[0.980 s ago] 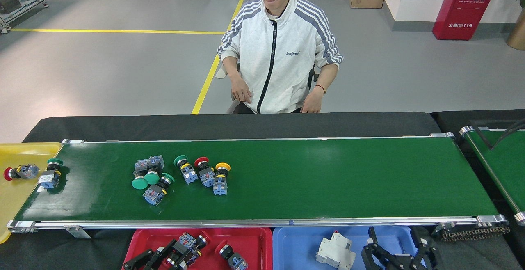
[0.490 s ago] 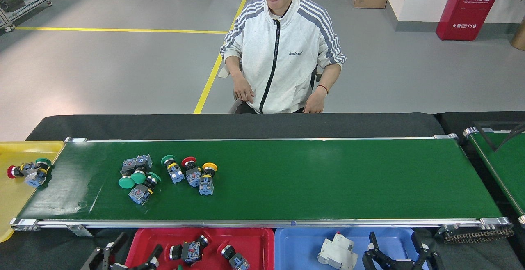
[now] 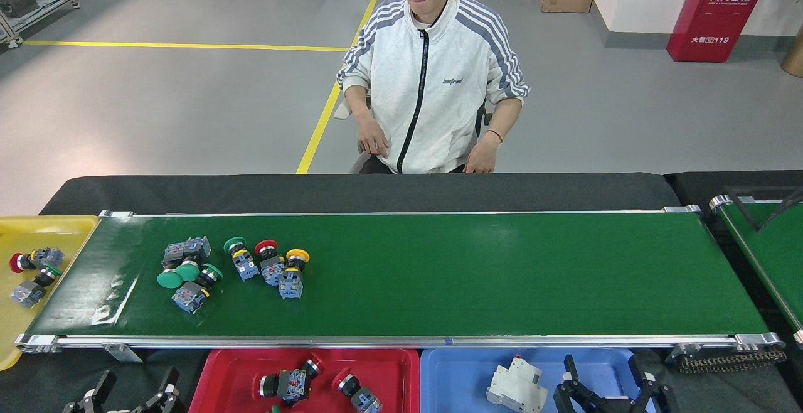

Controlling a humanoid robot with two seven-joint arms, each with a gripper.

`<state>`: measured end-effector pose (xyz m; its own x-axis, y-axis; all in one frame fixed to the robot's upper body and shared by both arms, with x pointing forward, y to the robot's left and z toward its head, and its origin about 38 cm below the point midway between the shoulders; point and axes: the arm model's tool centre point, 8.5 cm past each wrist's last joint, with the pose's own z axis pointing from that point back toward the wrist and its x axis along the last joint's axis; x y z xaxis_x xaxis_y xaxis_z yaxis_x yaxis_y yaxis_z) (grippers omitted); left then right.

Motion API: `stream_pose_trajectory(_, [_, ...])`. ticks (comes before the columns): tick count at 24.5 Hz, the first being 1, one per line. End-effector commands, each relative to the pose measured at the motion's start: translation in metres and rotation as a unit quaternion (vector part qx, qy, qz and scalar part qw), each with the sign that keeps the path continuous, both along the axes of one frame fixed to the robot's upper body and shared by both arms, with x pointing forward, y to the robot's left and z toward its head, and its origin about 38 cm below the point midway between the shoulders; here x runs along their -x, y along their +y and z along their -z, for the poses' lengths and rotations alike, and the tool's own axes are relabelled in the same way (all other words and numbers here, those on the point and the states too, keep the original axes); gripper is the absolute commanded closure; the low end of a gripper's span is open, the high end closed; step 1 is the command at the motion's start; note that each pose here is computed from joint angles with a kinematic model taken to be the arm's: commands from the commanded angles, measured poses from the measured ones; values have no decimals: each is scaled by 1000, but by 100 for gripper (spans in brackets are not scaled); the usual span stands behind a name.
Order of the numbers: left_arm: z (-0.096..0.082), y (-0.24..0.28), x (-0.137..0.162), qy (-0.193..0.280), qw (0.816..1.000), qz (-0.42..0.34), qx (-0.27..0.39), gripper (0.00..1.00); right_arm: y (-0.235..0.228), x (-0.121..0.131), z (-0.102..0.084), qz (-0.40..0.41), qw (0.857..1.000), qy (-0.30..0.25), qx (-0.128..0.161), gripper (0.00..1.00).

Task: Pick switch part from conveyor to tray

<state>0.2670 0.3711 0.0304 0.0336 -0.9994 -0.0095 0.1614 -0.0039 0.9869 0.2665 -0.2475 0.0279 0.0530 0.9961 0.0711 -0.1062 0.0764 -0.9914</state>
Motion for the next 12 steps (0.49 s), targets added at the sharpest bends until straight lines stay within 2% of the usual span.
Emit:
stream_pose_trajectory(1, [-14,6,-21,-22,1000,-4,-17,0,0,-3,-7,-5,1000,-14,3,1])
stream_pose_trajectory(5, [-14,10,-70,-21,999,-7,-30,0,1,-4,-8,-7,1000,-16,2,1])
stream_pose_trajectory(12, [-5,24,-126,-2,1000,-5,-21,0,1,-5,-9,-8,1000,-17,3,1])
